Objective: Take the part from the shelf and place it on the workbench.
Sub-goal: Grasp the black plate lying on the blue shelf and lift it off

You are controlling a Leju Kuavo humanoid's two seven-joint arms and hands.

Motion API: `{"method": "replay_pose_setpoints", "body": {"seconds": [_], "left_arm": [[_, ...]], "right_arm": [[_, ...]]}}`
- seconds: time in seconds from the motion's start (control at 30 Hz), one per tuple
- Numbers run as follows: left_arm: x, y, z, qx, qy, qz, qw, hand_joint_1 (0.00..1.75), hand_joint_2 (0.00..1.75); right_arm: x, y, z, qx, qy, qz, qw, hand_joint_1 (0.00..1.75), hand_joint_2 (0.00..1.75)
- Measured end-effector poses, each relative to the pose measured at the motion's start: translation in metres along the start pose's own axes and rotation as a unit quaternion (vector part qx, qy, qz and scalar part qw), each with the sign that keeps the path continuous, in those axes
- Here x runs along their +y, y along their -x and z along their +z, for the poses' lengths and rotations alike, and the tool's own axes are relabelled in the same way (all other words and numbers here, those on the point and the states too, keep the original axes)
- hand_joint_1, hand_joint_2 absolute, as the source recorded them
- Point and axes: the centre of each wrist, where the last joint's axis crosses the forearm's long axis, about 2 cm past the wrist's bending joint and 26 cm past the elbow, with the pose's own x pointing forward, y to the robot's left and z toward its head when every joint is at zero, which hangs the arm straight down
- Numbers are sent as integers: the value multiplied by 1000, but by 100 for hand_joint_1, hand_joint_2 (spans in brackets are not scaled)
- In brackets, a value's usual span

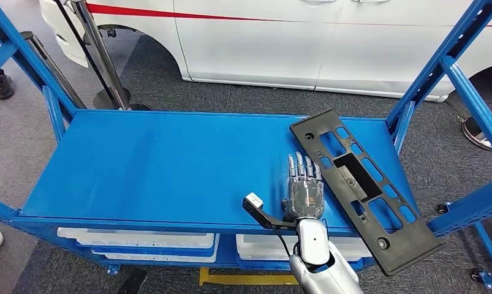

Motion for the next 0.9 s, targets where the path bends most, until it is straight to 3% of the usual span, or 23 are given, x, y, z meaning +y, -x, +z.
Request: {"method": "replay_pose_setpoints", "body": {"seconds": [0.47, 0.9], "left_arm": [[0, 0, 0, 5, 4, -13, 1000, 0, 0], [2, -3, -1, 5, 4, -20, 1000, 0, 0]], "right_arm": [[-9, -15, -14, -6, -2, -24, 1000, 0, 175], [-9, -13, -20, 2, -8, -25, 1000, 0, 175]]}}
